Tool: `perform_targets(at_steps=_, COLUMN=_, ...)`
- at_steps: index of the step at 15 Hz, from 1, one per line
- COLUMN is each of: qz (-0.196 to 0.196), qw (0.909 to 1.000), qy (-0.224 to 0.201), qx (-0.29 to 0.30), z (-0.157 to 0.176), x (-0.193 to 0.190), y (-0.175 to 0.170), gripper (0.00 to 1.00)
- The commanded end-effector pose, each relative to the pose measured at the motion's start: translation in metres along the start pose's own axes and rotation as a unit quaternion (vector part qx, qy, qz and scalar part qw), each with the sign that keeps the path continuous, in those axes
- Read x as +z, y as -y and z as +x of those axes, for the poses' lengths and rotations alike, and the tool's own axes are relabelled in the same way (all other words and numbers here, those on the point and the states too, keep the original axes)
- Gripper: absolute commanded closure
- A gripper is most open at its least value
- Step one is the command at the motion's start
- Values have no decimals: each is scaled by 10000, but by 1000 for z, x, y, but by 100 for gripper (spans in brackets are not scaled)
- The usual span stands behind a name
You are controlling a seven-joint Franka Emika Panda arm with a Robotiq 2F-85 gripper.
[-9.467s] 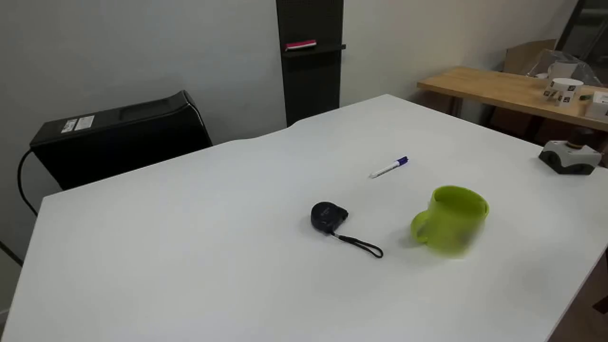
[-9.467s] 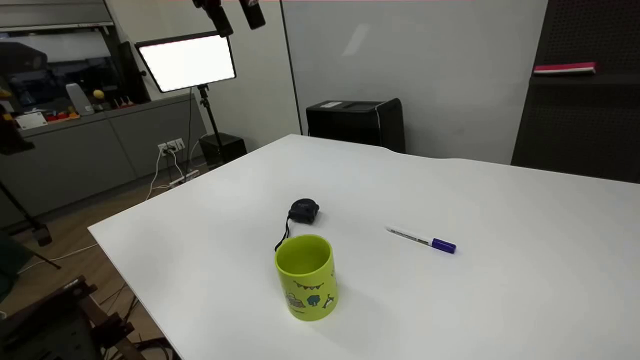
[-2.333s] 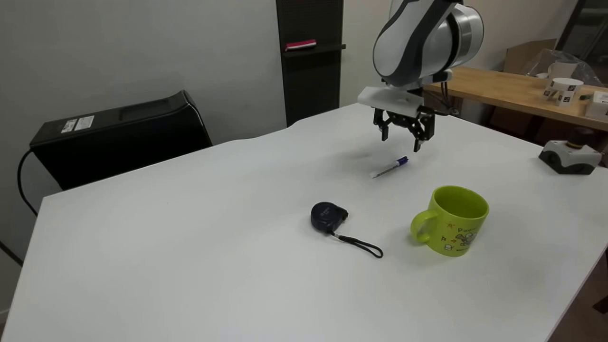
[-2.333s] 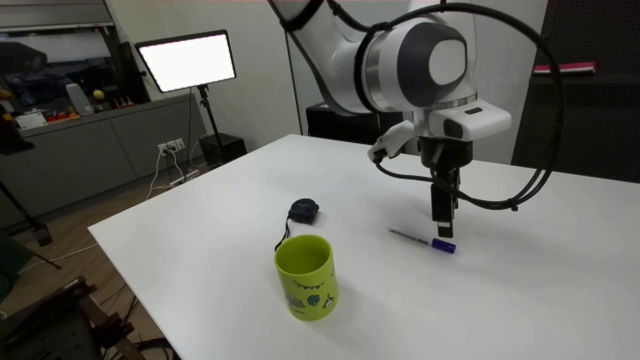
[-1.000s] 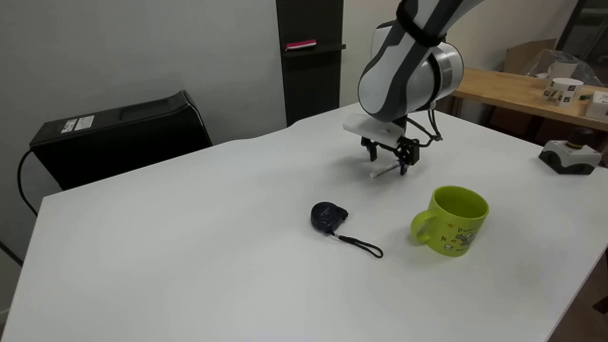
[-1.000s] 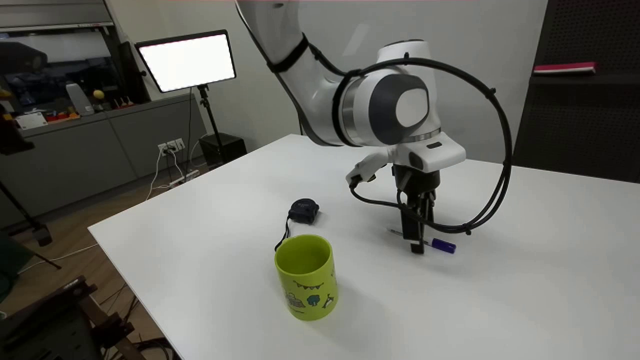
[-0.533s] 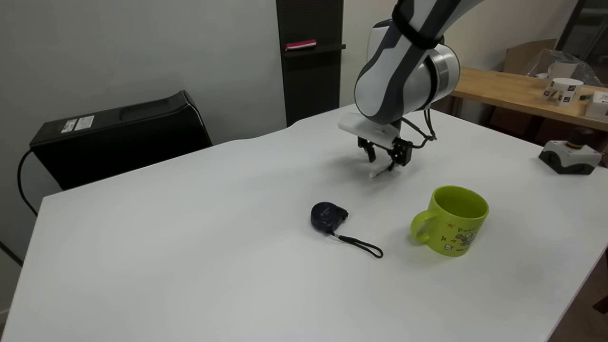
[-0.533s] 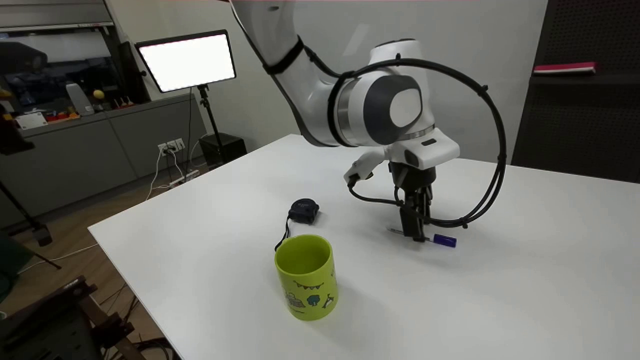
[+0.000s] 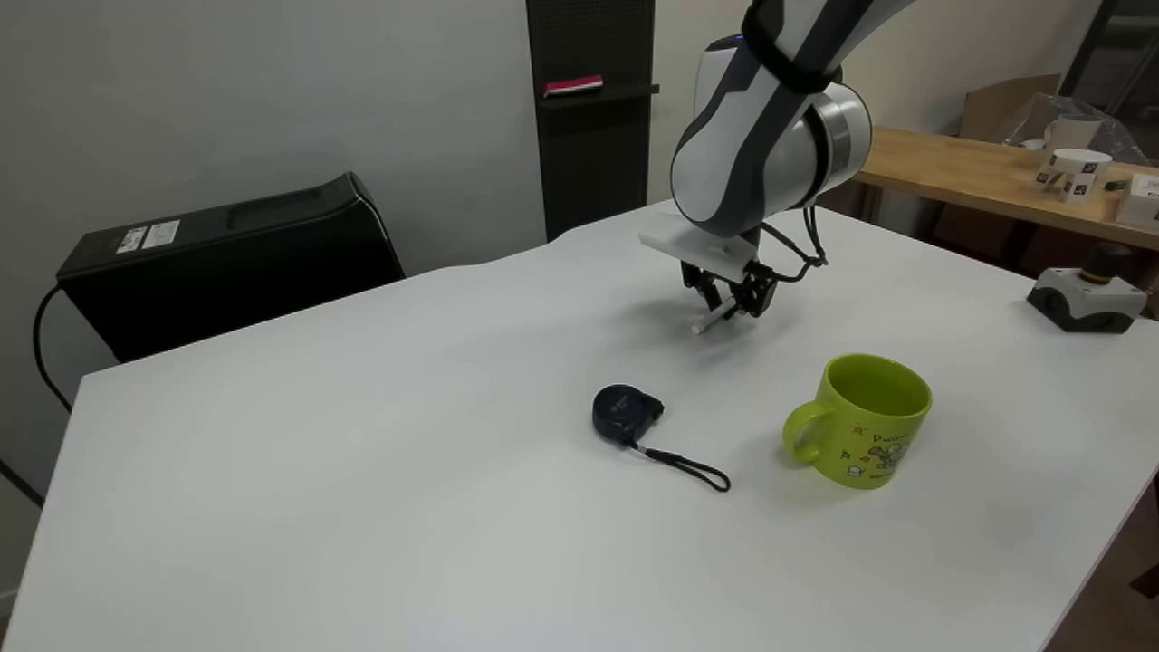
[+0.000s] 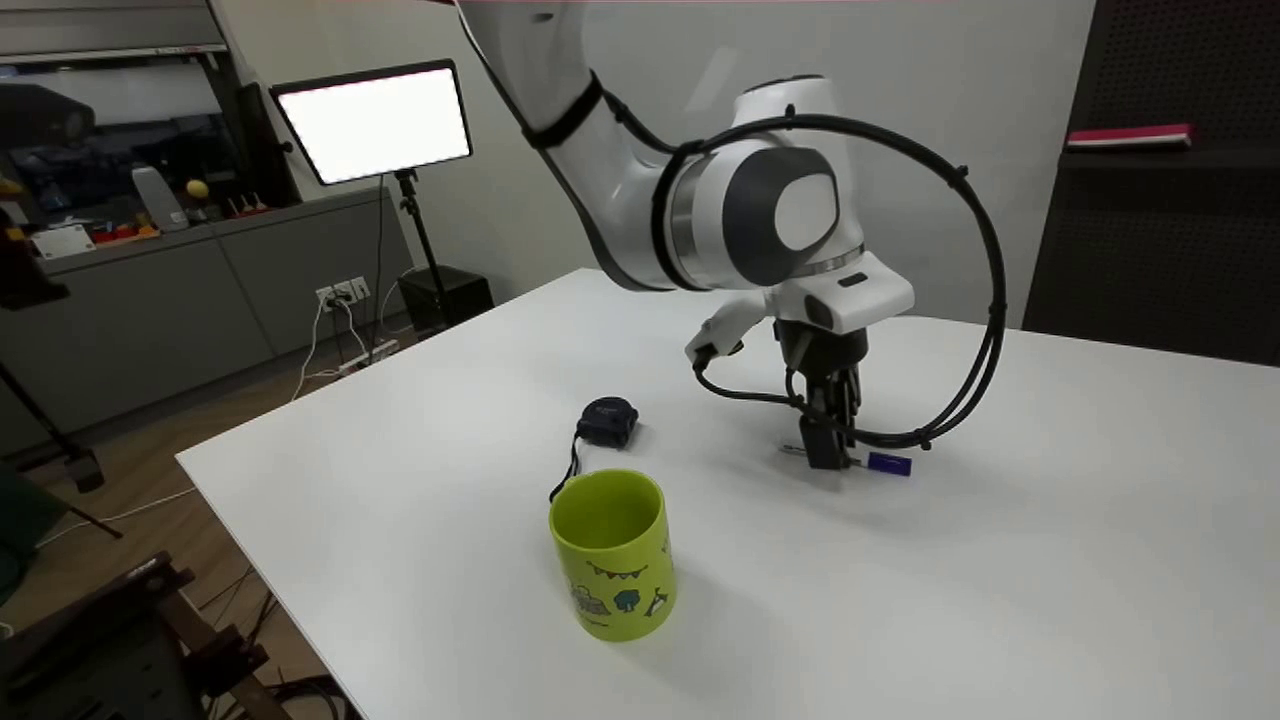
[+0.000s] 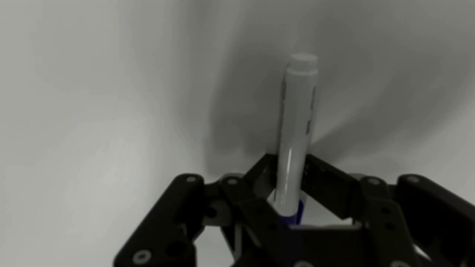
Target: Place the blue pen inside the yellow mug
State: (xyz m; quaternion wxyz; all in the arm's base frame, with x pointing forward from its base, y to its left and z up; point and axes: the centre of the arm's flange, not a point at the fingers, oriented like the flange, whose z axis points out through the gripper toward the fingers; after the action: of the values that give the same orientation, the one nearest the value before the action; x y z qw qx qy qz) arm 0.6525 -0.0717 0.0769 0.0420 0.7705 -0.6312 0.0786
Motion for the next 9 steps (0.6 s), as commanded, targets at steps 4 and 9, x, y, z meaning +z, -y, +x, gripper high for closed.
perform_targets(at_steps=4, qz=-323, qw=9993, qy=-74, qx=147, z=14, x=-1, y=21, gripper=94)
perform_targets(at_steps=9, qz=-291, qw=9993, qy=-168, qx=154, z=29, x=-21, y=36, gripper=94)
